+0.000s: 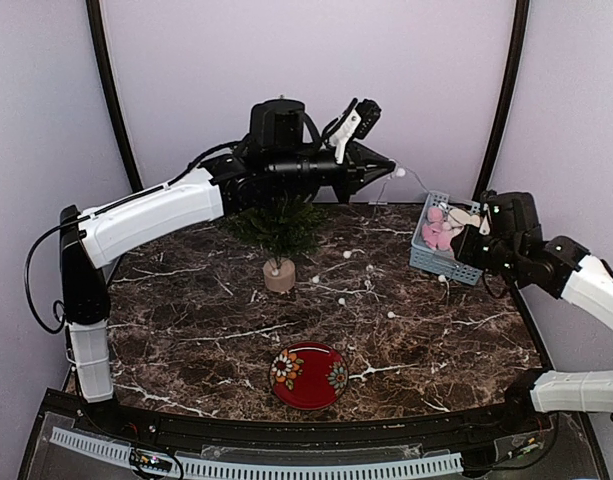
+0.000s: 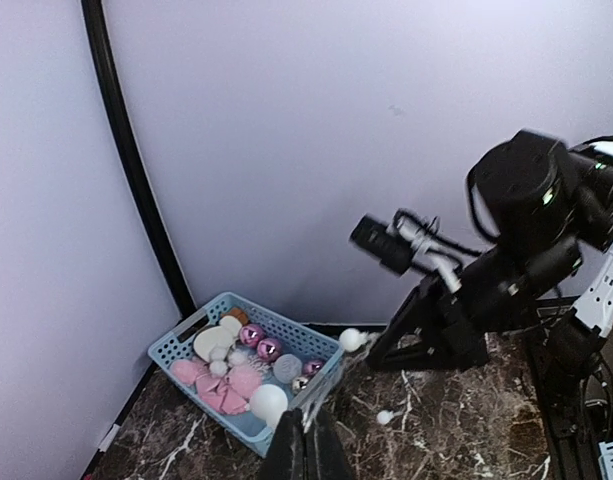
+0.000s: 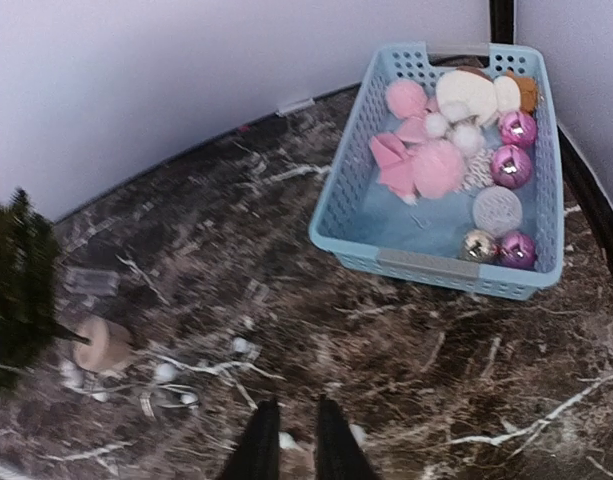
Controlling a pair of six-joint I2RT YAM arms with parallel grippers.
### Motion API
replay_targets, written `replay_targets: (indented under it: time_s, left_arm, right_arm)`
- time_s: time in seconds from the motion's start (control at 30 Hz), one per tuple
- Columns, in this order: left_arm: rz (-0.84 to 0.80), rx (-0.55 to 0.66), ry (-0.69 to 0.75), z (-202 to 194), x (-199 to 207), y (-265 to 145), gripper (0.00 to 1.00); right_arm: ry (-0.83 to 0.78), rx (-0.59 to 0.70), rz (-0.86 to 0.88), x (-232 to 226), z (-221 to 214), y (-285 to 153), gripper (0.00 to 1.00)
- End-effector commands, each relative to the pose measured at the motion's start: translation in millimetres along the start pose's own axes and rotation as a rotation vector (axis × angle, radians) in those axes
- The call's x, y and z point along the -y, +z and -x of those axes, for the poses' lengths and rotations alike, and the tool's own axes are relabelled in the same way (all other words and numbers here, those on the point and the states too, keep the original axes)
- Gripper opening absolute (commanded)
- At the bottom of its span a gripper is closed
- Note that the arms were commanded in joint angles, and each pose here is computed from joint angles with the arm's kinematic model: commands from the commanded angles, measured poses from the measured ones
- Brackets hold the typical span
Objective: Decorate the small christmas tree
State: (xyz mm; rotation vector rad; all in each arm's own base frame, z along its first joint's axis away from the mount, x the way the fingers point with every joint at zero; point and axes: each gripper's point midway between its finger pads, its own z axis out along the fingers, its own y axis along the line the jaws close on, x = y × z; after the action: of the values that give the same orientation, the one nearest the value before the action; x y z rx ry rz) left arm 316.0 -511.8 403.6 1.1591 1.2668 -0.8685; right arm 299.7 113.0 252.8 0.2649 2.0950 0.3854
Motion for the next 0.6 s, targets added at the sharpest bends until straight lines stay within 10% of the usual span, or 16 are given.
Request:
replay_targets:
  time_s: [0.0, 0.13, 0.57]
  left_arm:
    - [-0.061, 0.006, 0.0, 7.9, 47.1, 5.2, 0.0]
    - [-0.027, -0.03, -0.041, -7.2, 53.1, 20.6, 0.0]
    - [-0.037, -0.088, -0.091, -9.8, 68.5, 27.9, 0.0]
  right_arm:
    - [0.046, -0.054, -0.128, 37.2, -40.6, 16.0, 0.52]
    - [-0.003, -0.067, 0.292, -21.7, -59.3, 7.6, 0.86]
    - [-0.043, -0.003, 0.805, -76.8, -76.6, -56.8, 0.94]
